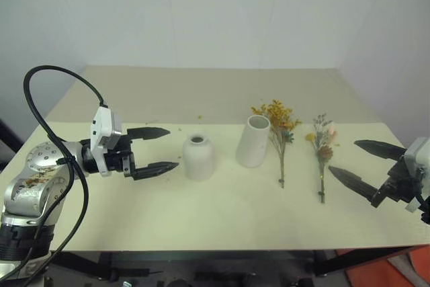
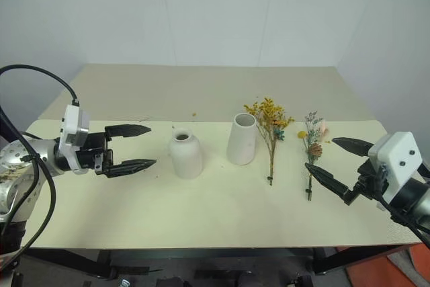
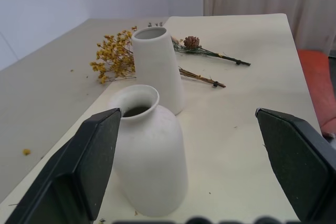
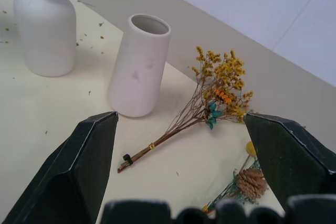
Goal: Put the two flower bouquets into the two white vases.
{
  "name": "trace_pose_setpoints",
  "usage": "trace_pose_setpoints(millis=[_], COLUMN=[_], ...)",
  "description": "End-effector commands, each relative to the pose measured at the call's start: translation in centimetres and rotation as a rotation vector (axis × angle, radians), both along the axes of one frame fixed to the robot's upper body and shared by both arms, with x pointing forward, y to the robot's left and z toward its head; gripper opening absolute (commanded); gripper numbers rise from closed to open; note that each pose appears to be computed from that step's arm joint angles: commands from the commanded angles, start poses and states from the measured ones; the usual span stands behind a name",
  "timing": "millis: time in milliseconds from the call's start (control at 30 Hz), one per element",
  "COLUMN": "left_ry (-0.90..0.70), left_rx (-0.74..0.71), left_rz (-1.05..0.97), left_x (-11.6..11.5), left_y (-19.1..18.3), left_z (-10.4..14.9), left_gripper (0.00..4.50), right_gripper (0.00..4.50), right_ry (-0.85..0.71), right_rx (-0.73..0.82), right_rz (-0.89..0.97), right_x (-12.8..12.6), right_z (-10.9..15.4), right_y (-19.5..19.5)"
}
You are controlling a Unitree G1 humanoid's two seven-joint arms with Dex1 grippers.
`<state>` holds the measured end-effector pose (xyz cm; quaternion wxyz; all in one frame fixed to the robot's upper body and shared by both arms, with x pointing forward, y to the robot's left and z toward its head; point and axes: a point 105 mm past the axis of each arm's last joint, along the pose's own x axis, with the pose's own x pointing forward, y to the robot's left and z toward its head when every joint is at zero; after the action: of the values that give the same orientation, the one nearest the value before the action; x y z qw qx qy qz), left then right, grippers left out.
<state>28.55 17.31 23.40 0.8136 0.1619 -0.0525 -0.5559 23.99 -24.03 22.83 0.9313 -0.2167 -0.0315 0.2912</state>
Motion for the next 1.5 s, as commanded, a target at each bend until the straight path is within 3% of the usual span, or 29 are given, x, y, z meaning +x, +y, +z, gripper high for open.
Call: trace_pose_setpoints(millis=[33, 367, 567, 700, 900, 1067, 1300, 1500], left_ry=[-0.069, -0.099, -0.117, -0.119, -0.104, -0.07, -0.054, -0.054], left_rx=[0.016, 0.057, 0.075, 0.112, 0.124, 0.166, 0.24, 0.278], left_rz=[0.007, -0.03, -0.149, -0.136, -0.244, -0.257, -0.329, -0.375], left_x=[0.0, 0.9, 2.5, 4.2, 4.0, 4.3, 3.6, 3.5], left_y=[0.4, -0.6, -3.7, -5.7, -10.3, -13.9, -17.4, -19.0], left_z=[1.3, 2.7, 3.9, 3.9, 4.5, 4.9, 5.0, 4.6], left_gripper=[4.49, 4.49, 4.49, 4.49, 4.49, 4.49, 4.49, 4.49], right_gripper=[4.5, 4.5, 4.5, 4.5, 4.5, 4.5, 4.5, 4.5], right_ry=[-0.038, -0.042, -0.01, 0.123, 0.326, 0.593, 0.858, 0.967], right_rx=[-0.018, 0.01, 0.062, 0.117, 0.142, 0.123, 0.102, 0.098], right_rz=[0.015, 0.006, -0.186, -0.429, -0.546, -0.685, -0.724, -0.774], right_x=[0.1, 1.0, 3.8, 6.4, 7.8, 8.9, 9.4, 10.6], right_z=[0.9, 1.0, 0.8, 0.0, -0.9, -3.1, -5.8, -7.6], right_y=[0.3, 0.3, -0.8, -2.4, -2.9, -3.8, -4.6, -5.7])
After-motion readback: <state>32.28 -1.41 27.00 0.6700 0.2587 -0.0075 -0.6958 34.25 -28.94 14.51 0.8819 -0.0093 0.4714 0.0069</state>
